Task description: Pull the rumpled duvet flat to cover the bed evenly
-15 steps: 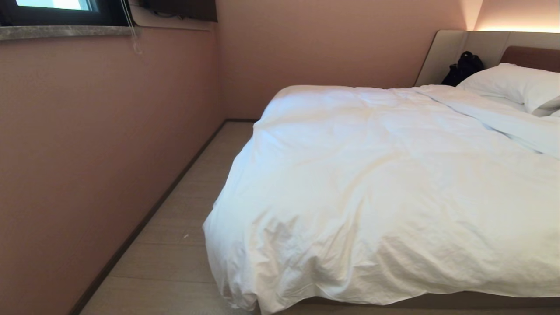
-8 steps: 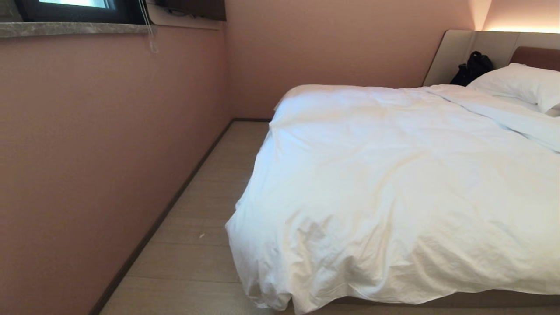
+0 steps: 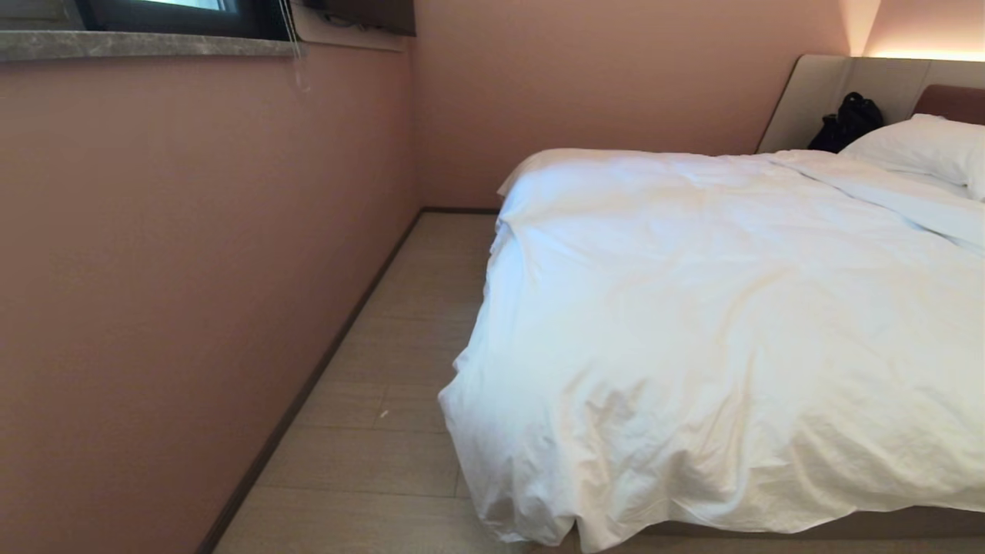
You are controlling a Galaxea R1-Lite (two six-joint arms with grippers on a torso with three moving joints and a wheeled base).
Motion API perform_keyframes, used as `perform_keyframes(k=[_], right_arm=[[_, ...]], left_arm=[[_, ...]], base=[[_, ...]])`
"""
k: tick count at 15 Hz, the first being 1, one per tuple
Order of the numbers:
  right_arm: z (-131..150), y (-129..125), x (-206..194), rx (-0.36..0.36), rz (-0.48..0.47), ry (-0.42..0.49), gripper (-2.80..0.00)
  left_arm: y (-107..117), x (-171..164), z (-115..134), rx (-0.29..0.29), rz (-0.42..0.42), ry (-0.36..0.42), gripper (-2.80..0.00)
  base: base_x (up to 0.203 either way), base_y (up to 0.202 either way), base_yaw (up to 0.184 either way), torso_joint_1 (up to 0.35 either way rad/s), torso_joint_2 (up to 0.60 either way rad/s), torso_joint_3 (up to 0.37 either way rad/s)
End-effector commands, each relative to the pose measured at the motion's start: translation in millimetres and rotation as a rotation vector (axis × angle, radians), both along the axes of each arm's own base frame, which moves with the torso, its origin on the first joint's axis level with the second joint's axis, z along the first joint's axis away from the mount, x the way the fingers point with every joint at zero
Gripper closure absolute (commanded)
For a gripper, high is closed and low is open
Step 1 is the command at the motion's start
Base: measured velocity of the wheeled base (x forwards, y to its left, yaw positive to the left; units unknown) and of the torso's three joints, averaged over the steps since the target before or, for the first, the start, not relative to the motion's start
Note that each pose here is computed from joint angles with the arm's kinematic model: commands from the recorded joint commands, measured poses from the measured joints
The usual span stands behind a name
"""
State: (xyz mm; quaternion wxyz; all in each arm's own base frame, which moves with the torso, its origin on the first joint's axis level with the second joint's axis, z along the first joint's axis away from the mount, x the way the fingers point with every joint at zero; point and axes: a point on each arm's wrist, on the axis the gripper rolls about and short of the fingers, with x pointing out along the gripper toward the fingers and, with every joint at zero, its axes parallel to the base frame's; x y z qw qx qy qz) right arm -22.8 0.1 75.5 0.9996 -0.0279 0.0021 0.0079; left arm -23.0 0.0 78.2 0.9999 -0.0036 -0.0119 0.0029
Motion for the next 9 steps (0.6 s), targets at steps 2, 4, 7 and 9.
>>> perform_keyframes(k=[2, 4, 7, 9], right_arm=[[0.0, 0.0, 0.1, -0.001, 0.000, 0.001, 0.00], [-0.1, 0.0, 0.0, -0.001, 0.000, 0.000, 0.00], [-0.2, 0.0, 0.0, 0.000, 0.000, 0.002, 0.00], [0.0, 0.0, 0.1, 0.000, 0.001, 0.002, 0.00]], left_arm=[[0.0, 0.0, 0.1, -0.001, 0.000, -0.001, 0.00], [0.0, 0.0, 0.4, -0.001, 0.002, -0.004, 0.00], [0.0, 0.0, 0.4, -0.001, 0.002, -0.004, 0.00], [0.0, 0.0, 0.4, -0.002, 0.002, -0.004, 0.00]], base=[[0.000, 0.028, 0.001, 0.001, 0.00, 0.001], [0.000, 0.000, 0.000, 0.000, 0.00, 0.000], [0.000, 0.000, 0.000, 0.000, 0.00, 0.000], [0.000, 0.000, 0.000, 0.000, 0.00, 0.000]])
